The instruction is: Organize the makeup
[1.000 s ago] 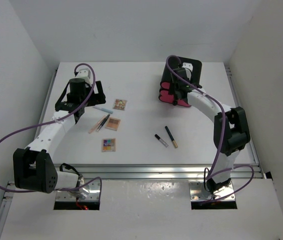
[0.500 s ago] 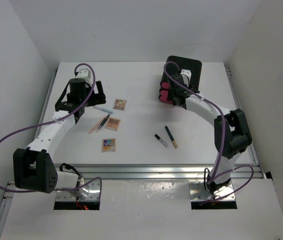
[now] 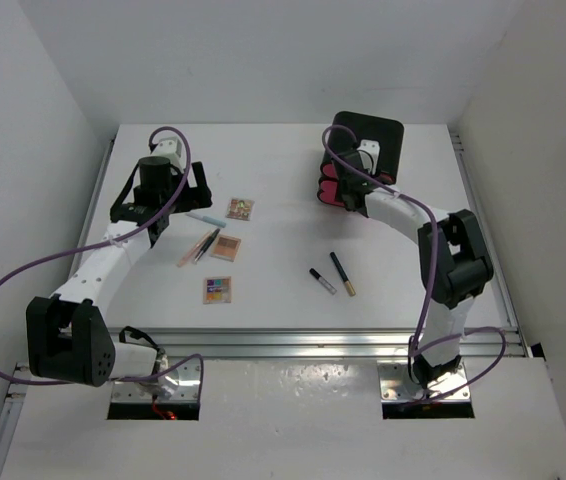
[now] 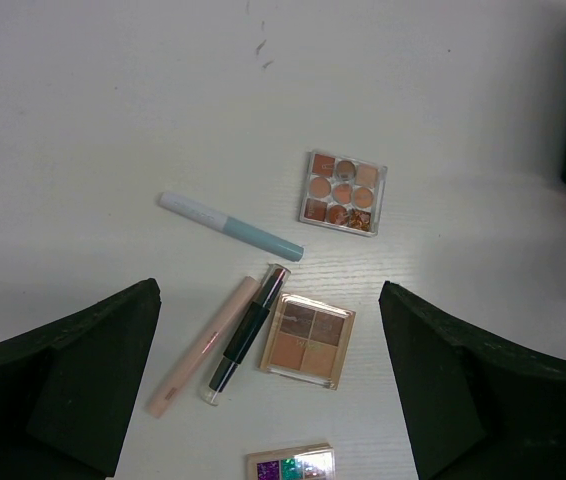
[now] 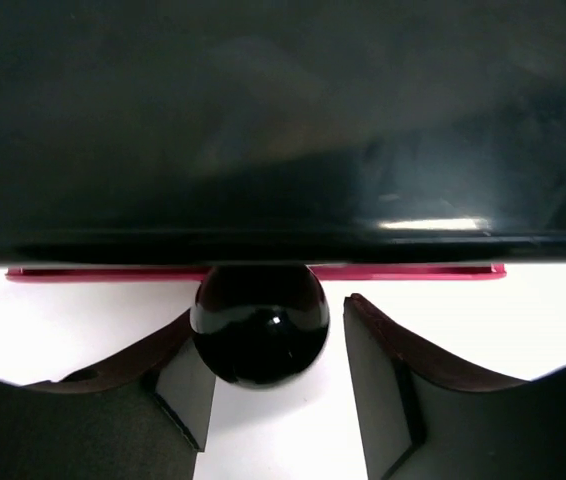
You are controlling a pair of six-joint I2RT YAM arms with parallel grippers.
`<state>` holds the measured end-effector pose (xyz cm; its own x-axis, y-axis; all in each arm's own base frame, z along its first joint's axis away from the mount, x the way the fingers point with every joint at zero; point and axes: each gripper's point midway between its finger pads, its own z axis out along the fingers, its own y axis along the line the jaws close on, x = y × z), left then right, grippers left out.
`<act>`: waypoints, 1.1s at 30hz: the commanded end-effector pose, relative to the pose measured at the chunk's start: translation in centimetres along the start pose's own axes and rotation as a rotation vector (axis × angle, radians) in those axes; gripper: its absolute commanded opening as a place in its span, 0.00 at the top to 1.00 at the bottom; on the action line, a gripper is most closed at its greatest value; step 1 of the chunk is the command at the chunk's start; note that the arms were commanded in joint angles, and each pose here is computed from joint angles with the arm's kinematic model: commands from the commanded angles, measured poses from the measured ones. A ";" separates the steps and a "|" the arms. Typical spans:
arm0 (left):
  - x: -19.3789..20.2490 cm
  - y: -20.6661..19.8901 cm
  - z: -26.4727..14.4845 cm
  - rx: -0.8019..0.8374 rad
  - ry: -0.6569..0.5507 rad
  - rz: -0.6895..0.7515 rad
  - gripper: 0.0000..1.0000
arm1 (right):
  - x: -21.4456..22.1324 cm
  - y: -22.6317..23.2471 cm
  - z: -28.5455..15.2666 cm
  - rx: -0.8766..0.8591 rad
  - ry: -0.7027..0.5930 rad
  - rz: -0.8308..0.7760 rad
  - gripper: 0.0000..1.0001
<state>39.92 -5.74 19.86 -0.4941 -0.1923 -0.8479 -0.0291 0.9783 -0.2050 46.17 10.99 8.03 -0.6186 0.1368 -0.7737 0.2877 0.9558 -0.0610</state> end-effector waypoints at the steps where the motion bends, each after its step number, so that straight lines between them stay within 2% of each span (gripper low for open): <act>1: -1.1 0.0 -0.4 0.012 -0.037 -0.008 0.03 | -2.7 1.0 0.3 -0.008 -0.082 0.044 0.49; 8: -0.9 0.0 -0.5 0.012 -0.037 0.001 0.03 | -2.1 1.1 0.6 -0.013 -0.062 0.035 0.51; 12: -0.9 0.2 -0.5 0.003 -0.039 0.001 0.03 | -2.2 0.9 0.8 -0.002 -0.078 0.046 0.61; 15: -0.9 0.2 -0.5 0.003 -0.039 0.001 0.03 | -2.4 0.9 0.7 -0.003 -0.088 0.039 0.61; 18: -0.9 0.2 -0.5 0.003 -0.039 0.001 0.03 | -2.4 0.9 0.6 -0.004 -0.086 0.029 0.66; 26: -0.9 0.2 -0.5 0.003 -0.039 0.001 0.03 | -1.4 1.1 -0.8 -0.040 -0.065 0.068 0.91; 33: -0.9 0.2 -0.5 0.003 -0.039 0.001 0.03 | 1.9 1.2 -3.3 -0.071 -0.035 0.065 0.95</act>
<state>39.74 -5.70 19.41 -0.5029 -0.1904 -0.8431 -0.0315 0.9788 -0.2023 44.14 12.24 7.29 -0.6049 0.1480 -0.7824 0.2687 0.9629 -0.0256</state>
